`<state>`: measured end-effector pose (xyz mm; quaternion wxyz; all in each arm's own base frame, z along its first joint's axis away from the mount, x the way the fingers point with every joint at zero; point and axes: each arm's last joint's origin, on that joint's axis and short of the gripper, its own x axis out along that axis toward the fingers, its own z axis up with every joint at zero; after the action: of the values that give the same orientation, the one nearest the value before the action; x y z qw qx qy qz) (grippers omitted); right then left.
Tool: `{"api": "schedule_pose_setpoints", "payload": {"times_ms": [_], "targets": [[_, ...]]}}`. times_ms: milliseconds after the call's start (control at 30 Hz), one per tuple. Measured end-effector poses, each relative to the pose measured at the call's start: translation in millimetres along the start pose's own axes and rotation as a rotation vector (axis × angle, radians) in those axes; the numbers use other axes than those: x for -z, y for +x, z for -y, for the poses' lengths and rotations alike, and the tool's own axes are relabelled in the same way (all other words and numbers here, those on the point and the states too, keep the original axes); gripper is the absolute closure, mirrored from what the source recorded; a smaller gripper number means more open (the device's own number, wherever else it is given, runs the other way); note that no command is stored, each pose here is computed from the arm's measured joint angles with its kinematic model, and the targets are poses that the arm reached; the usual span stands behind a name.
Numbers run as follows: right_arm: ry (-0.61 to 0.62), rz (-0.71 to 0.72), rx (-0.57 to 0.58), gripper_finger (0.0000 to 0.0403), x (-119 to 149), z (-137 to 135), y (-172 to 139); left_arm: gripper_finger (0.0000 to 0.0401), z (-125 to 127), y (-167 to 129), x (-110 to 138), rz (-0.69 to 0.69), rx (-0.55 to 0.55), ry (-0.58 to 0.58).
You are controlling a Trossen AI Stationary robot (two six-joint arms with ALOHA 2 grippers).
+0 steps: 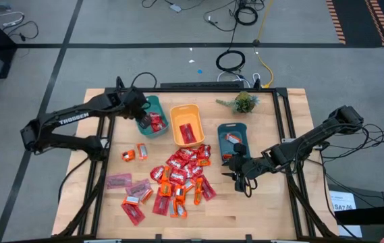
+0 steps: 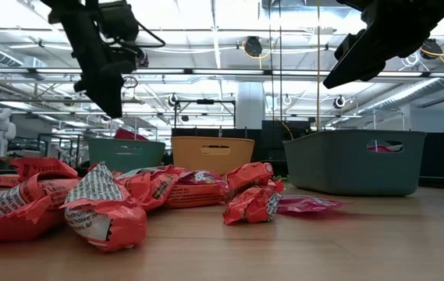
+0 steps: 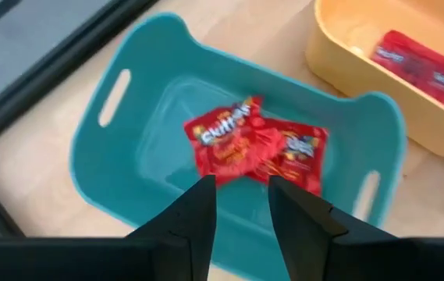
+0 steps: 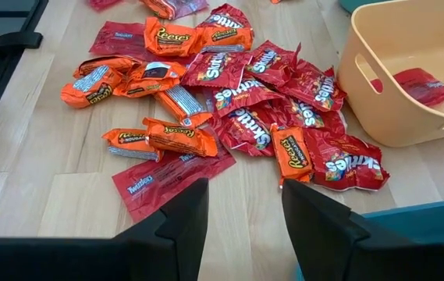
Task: Sort candy
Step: Put the orange wrapper chocolate into the dark blue bin
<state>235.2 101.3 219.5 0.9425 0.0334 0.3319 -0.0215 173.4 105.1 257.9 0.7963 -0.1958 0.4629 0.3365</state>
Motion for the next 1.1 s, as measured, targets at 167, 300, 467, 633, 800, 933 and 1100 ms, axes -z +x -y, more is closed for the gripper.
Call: {"api": "schedule_pose_setpoints", "payload": {"times_ms": [167,300,467,633,800,933,1100], "targets": [[0.005,0.000,0.000,0.0246,0,0,0,0.0273,8,-16,12,-0.001,0.034,-0.032],[0.006,0.000,0.000,0.0246,0,0,0,0.0273,18,-30,20,0.032,0.089,-0.026],[0.014,0.000,0.000,0.0246,0,0,0,0.0273,39,-42,32,0.075,0.139,0.027],[0.015,0.003,-0.001,0.0246,0,0,0,0.0273,63,-51,47,0.112,0.155,0.106],[0.020,0.016,-0.006,0.0246,-2,-1,0,0.0273,83,-60,64,0.125,0.221,0.183],[0.018,0.032,-0.008,0.0246,-3,-1,0,0.0273,94,-66,74,0.126,0.274,0.254],[0.029,0.062,-0.017,0.0246,-6,-2,0,0.0273,104,-71,81,0.173,0.319,0.313]]}}
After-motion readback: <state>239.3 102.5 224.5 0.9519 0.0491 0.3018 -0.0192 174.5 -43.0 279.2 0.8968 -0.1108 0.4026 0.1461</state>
